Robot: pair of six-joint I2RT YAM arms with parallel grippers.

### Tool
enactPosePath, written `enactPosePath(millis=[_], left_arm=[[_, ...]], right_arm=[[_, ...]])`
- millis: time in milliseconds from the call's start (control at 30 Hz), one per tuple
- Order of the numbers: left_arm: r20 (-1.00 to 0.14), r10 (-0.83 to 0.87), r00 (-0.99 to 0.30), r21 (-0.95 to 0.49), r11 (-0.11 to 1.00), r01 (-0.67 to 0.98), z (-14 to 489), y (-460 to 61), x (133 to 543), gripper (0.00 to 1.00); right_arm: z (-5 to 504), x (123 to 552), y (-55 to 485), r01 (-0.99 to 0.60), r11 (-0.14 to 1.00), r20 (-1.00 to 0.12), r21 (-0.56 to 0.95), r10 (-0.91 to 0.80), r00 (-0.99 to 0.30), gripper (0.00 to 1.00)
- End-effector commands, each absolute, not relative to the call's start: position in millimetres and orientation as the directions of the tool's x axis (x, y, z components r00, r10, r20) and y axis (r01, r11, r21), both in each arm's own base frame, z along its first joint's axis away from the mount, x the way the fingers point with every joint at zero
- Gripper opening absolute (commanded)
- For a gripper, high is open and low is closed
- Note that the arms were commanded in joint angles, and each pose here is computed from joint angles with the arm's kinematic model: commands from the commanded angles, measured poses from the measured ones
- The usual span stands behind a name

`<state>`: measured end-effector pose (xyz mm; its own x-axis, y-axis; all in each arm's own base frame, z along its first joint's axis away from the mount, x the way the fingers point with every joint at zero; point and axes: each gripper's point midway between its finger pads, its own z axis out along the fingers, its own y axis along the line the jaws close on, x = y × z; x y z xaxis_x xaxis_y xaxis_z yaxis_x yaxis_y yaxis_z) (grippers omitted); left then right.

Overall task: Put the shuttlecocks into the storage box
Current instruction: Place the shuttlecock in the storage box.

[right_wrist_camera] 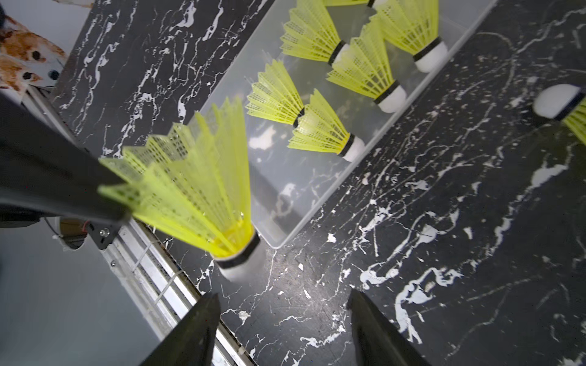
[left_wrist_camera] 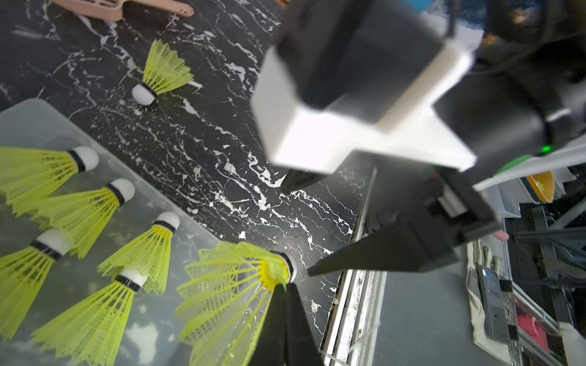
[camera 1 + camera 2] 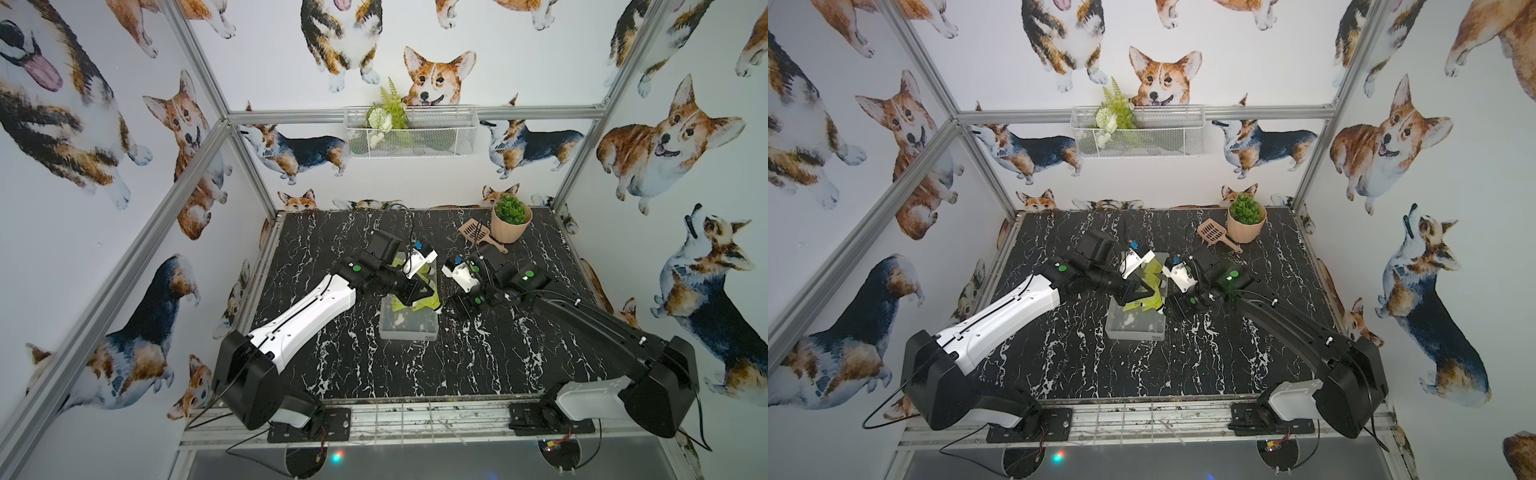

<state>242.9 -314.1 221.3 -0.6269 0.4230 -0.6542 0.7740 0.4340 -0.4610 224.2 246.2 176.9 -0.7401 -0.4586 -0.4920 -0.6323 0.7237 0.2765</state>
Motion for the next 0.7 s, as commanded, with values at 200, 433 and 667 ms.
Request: enactPosePath(millis=[200,433,667], left_arm=[[-0.580,0.098,-0.809,-0.595,0.628,0.502,208.0,-302.0,270.2,0.00],[-0.484,-0.129,-0.866,-0.686,0.670,0.284,189.1,-279.5,268.5,0.00],[-0.430,-0.198,-0.881,-0.710,0.677,0.195,165.9,-268.4,254.6,0.00]], right_arm=[[177.1,251.4,204.4,-0.477,0.852,-0.556,0.217,-0.293,-0.777,0.71],[170.1,251.9,200.8,-0.449,0.862,-0.555,0.235,-0.260,-0.790,0.71],[165.8,253.9,205.2,-0.447,0.858,-0.550,0.252,-0.253,-0.796,0.71]])
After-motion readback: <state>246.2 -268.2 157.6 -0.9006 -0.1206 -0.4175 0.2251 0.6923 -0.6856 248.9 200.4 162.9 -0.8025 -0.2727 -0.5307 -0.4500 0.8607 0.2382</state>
